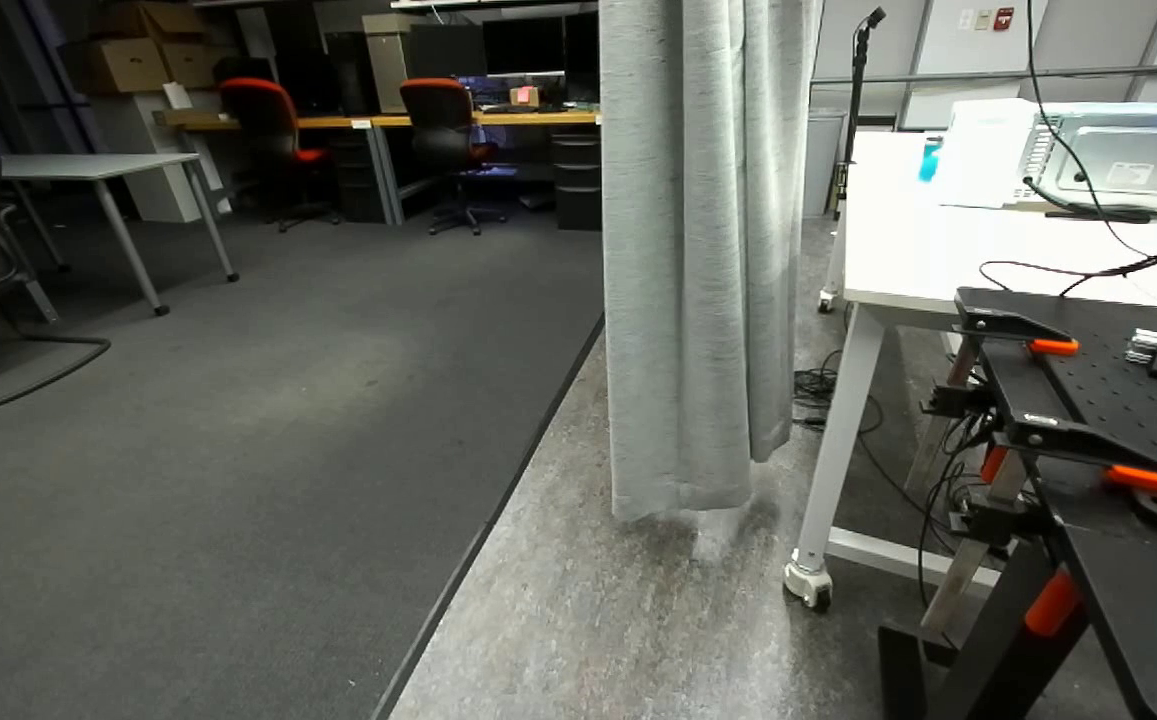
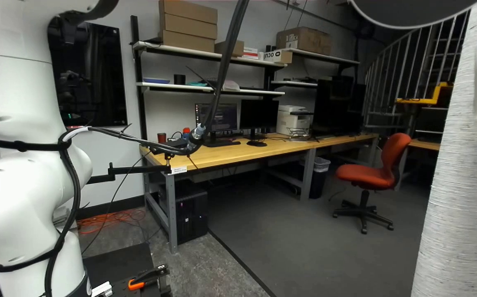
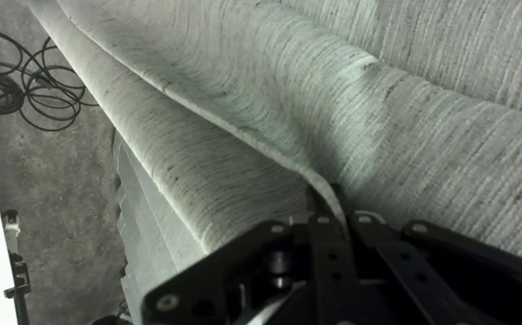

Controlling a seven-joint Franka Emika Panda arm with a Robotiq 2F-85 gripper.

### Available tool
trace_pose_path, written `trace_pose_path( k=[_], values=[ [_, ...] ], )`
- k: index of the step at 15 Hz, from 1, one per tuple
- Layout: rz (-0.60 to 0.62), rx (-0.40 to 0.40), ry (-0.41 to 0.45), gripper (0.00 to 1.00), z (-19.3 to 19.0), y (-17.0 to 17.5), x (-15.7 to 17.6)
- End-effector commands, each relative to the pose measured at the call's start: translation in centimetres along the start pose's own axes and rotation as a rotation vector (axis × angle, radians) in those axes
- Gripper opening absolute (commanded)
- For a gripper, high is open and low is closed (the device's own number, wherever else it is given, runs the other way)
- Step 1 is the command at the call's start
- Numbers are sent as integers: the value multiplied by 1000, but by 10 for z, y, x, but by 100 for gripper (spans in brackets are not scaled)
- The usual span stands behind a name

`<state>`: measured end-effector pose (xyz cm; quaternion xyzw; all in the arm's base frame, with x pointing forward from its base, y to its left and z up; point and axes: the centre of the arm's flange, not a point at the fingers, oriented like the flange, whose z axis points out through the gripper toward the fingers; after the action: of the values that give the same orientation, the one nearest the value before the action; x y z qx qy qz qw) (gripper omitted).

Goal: Pull the curtain to the left, then to the right, then to the left fully

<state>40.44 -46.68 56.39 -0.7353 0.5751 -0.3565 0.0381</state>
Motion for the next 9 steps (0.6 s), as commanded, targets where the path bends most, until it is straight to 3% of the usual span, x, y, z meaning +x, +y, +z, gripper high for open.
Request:
trace_pose_path(
  k=[1, 5, 9],
  values=[
    [97, -61, -70, 1, 43, 59, 35],
    [149, -54, -75, 1, 41, 72, 46],
    [93, -45, -91, 1, 47, 41, 29]
  ],
)
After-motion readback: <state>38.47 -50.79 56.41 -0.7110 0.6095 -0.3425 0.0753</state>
